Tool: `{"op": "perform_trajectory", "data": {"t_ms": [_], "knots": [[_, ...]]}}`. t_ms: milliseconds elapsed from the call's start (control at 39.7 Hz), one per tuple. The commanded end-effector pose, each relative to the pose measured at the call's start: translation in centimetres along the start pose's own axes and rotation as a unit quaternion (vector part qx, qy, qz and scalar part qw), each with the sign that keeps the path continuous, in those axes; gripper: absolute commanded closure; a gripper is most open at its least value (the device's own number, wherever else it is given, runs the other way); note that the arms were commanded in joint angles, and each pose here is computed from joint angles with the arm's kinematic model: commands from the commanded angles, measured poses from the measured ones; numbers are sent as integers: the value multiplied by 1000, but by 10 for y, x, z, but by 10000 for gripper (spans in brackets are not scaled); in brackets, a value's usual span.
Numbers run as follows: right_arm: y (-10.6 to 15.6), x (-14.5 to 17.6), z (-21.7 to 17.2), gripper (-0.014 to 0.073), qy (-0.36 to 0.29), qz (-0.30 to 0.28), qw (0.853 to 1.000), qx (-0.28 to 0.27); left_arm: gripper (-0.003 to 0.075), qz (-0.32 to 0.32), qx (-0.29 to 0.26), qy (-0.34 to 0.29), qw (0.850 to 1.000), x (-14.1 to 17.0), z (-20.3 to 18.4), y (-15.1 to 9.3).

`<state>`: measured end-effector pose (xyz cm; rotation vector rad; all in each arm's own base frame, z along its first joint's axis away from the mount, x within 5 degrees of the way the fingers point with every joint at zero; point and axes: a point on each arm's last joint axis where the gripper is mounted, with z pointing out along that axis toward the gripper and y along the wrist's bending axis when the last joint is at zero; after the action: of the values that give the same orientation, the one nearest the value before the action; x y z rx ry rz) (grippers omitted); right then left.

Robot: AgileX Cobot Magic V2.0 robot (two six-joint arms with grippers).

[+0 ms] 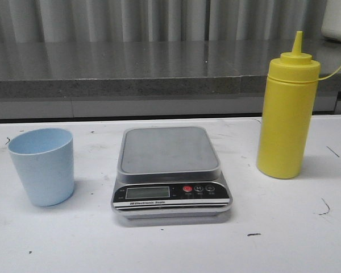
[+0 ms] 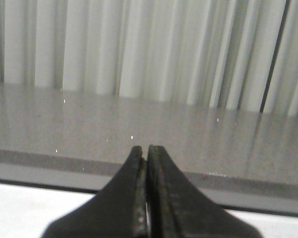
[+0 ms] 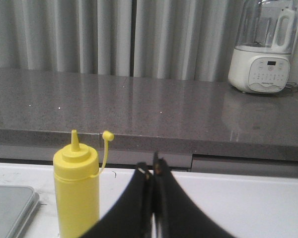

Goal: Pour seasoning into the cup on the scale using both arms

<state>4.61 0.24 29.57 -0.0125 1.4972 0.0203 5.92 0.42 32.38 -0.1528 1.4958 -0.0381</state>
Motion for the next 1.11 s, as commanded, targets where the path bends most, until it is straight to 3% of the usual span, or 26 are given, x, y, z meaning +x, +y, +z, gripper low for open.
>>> {"op": "perform_trajectory", "data": {"t_ms": [0,201,327,378,453,554,579,604,680,705,881,1083], "knots": [[-1,-31,15,664,-11,8,1000,4,740,-1,-3,30,1000,-24,21,-3],[0,-43,45,664,63,30,998,-5,740,-1,-3,47,999,-30,37,-4],[-1,-42,56,656,66,38,997,-2,714,-1,-3,49,999,-29,37,-4],[-1,-43,56,624,64,38,997,-1,652,-1,-4,52,999,-28,37,-4],[-1,-44,57,507,58,38,998,0,447,-1,-4,53,999,-28,37,-4],[-1,-44,57,251,58,38,998,0,123,-1,-4,51,999,-29,37,-4],[-1,-44,57,149,58,38,998,0,49,-1,-4,51,999,-29,37,-4],[-1,-44,57,94,58,38,998,0,7,-1,-4,51,999,-29,37,-4],[-1,-44,57,-59,58,38,998,0,67,-1,-4,51,999,-29,37,-4],[-1,-44,57,-67,58,38,998,0,81,-1,-3,50,999,-29,37,-4],[-1,-44,57,-45,58,38,998,-1,183,-14,-1,46,999,-29,40,-4],[-1,-44,57,-45,58,38,998,-1,195,-18,18,100,995,-22,62,-9]]}}
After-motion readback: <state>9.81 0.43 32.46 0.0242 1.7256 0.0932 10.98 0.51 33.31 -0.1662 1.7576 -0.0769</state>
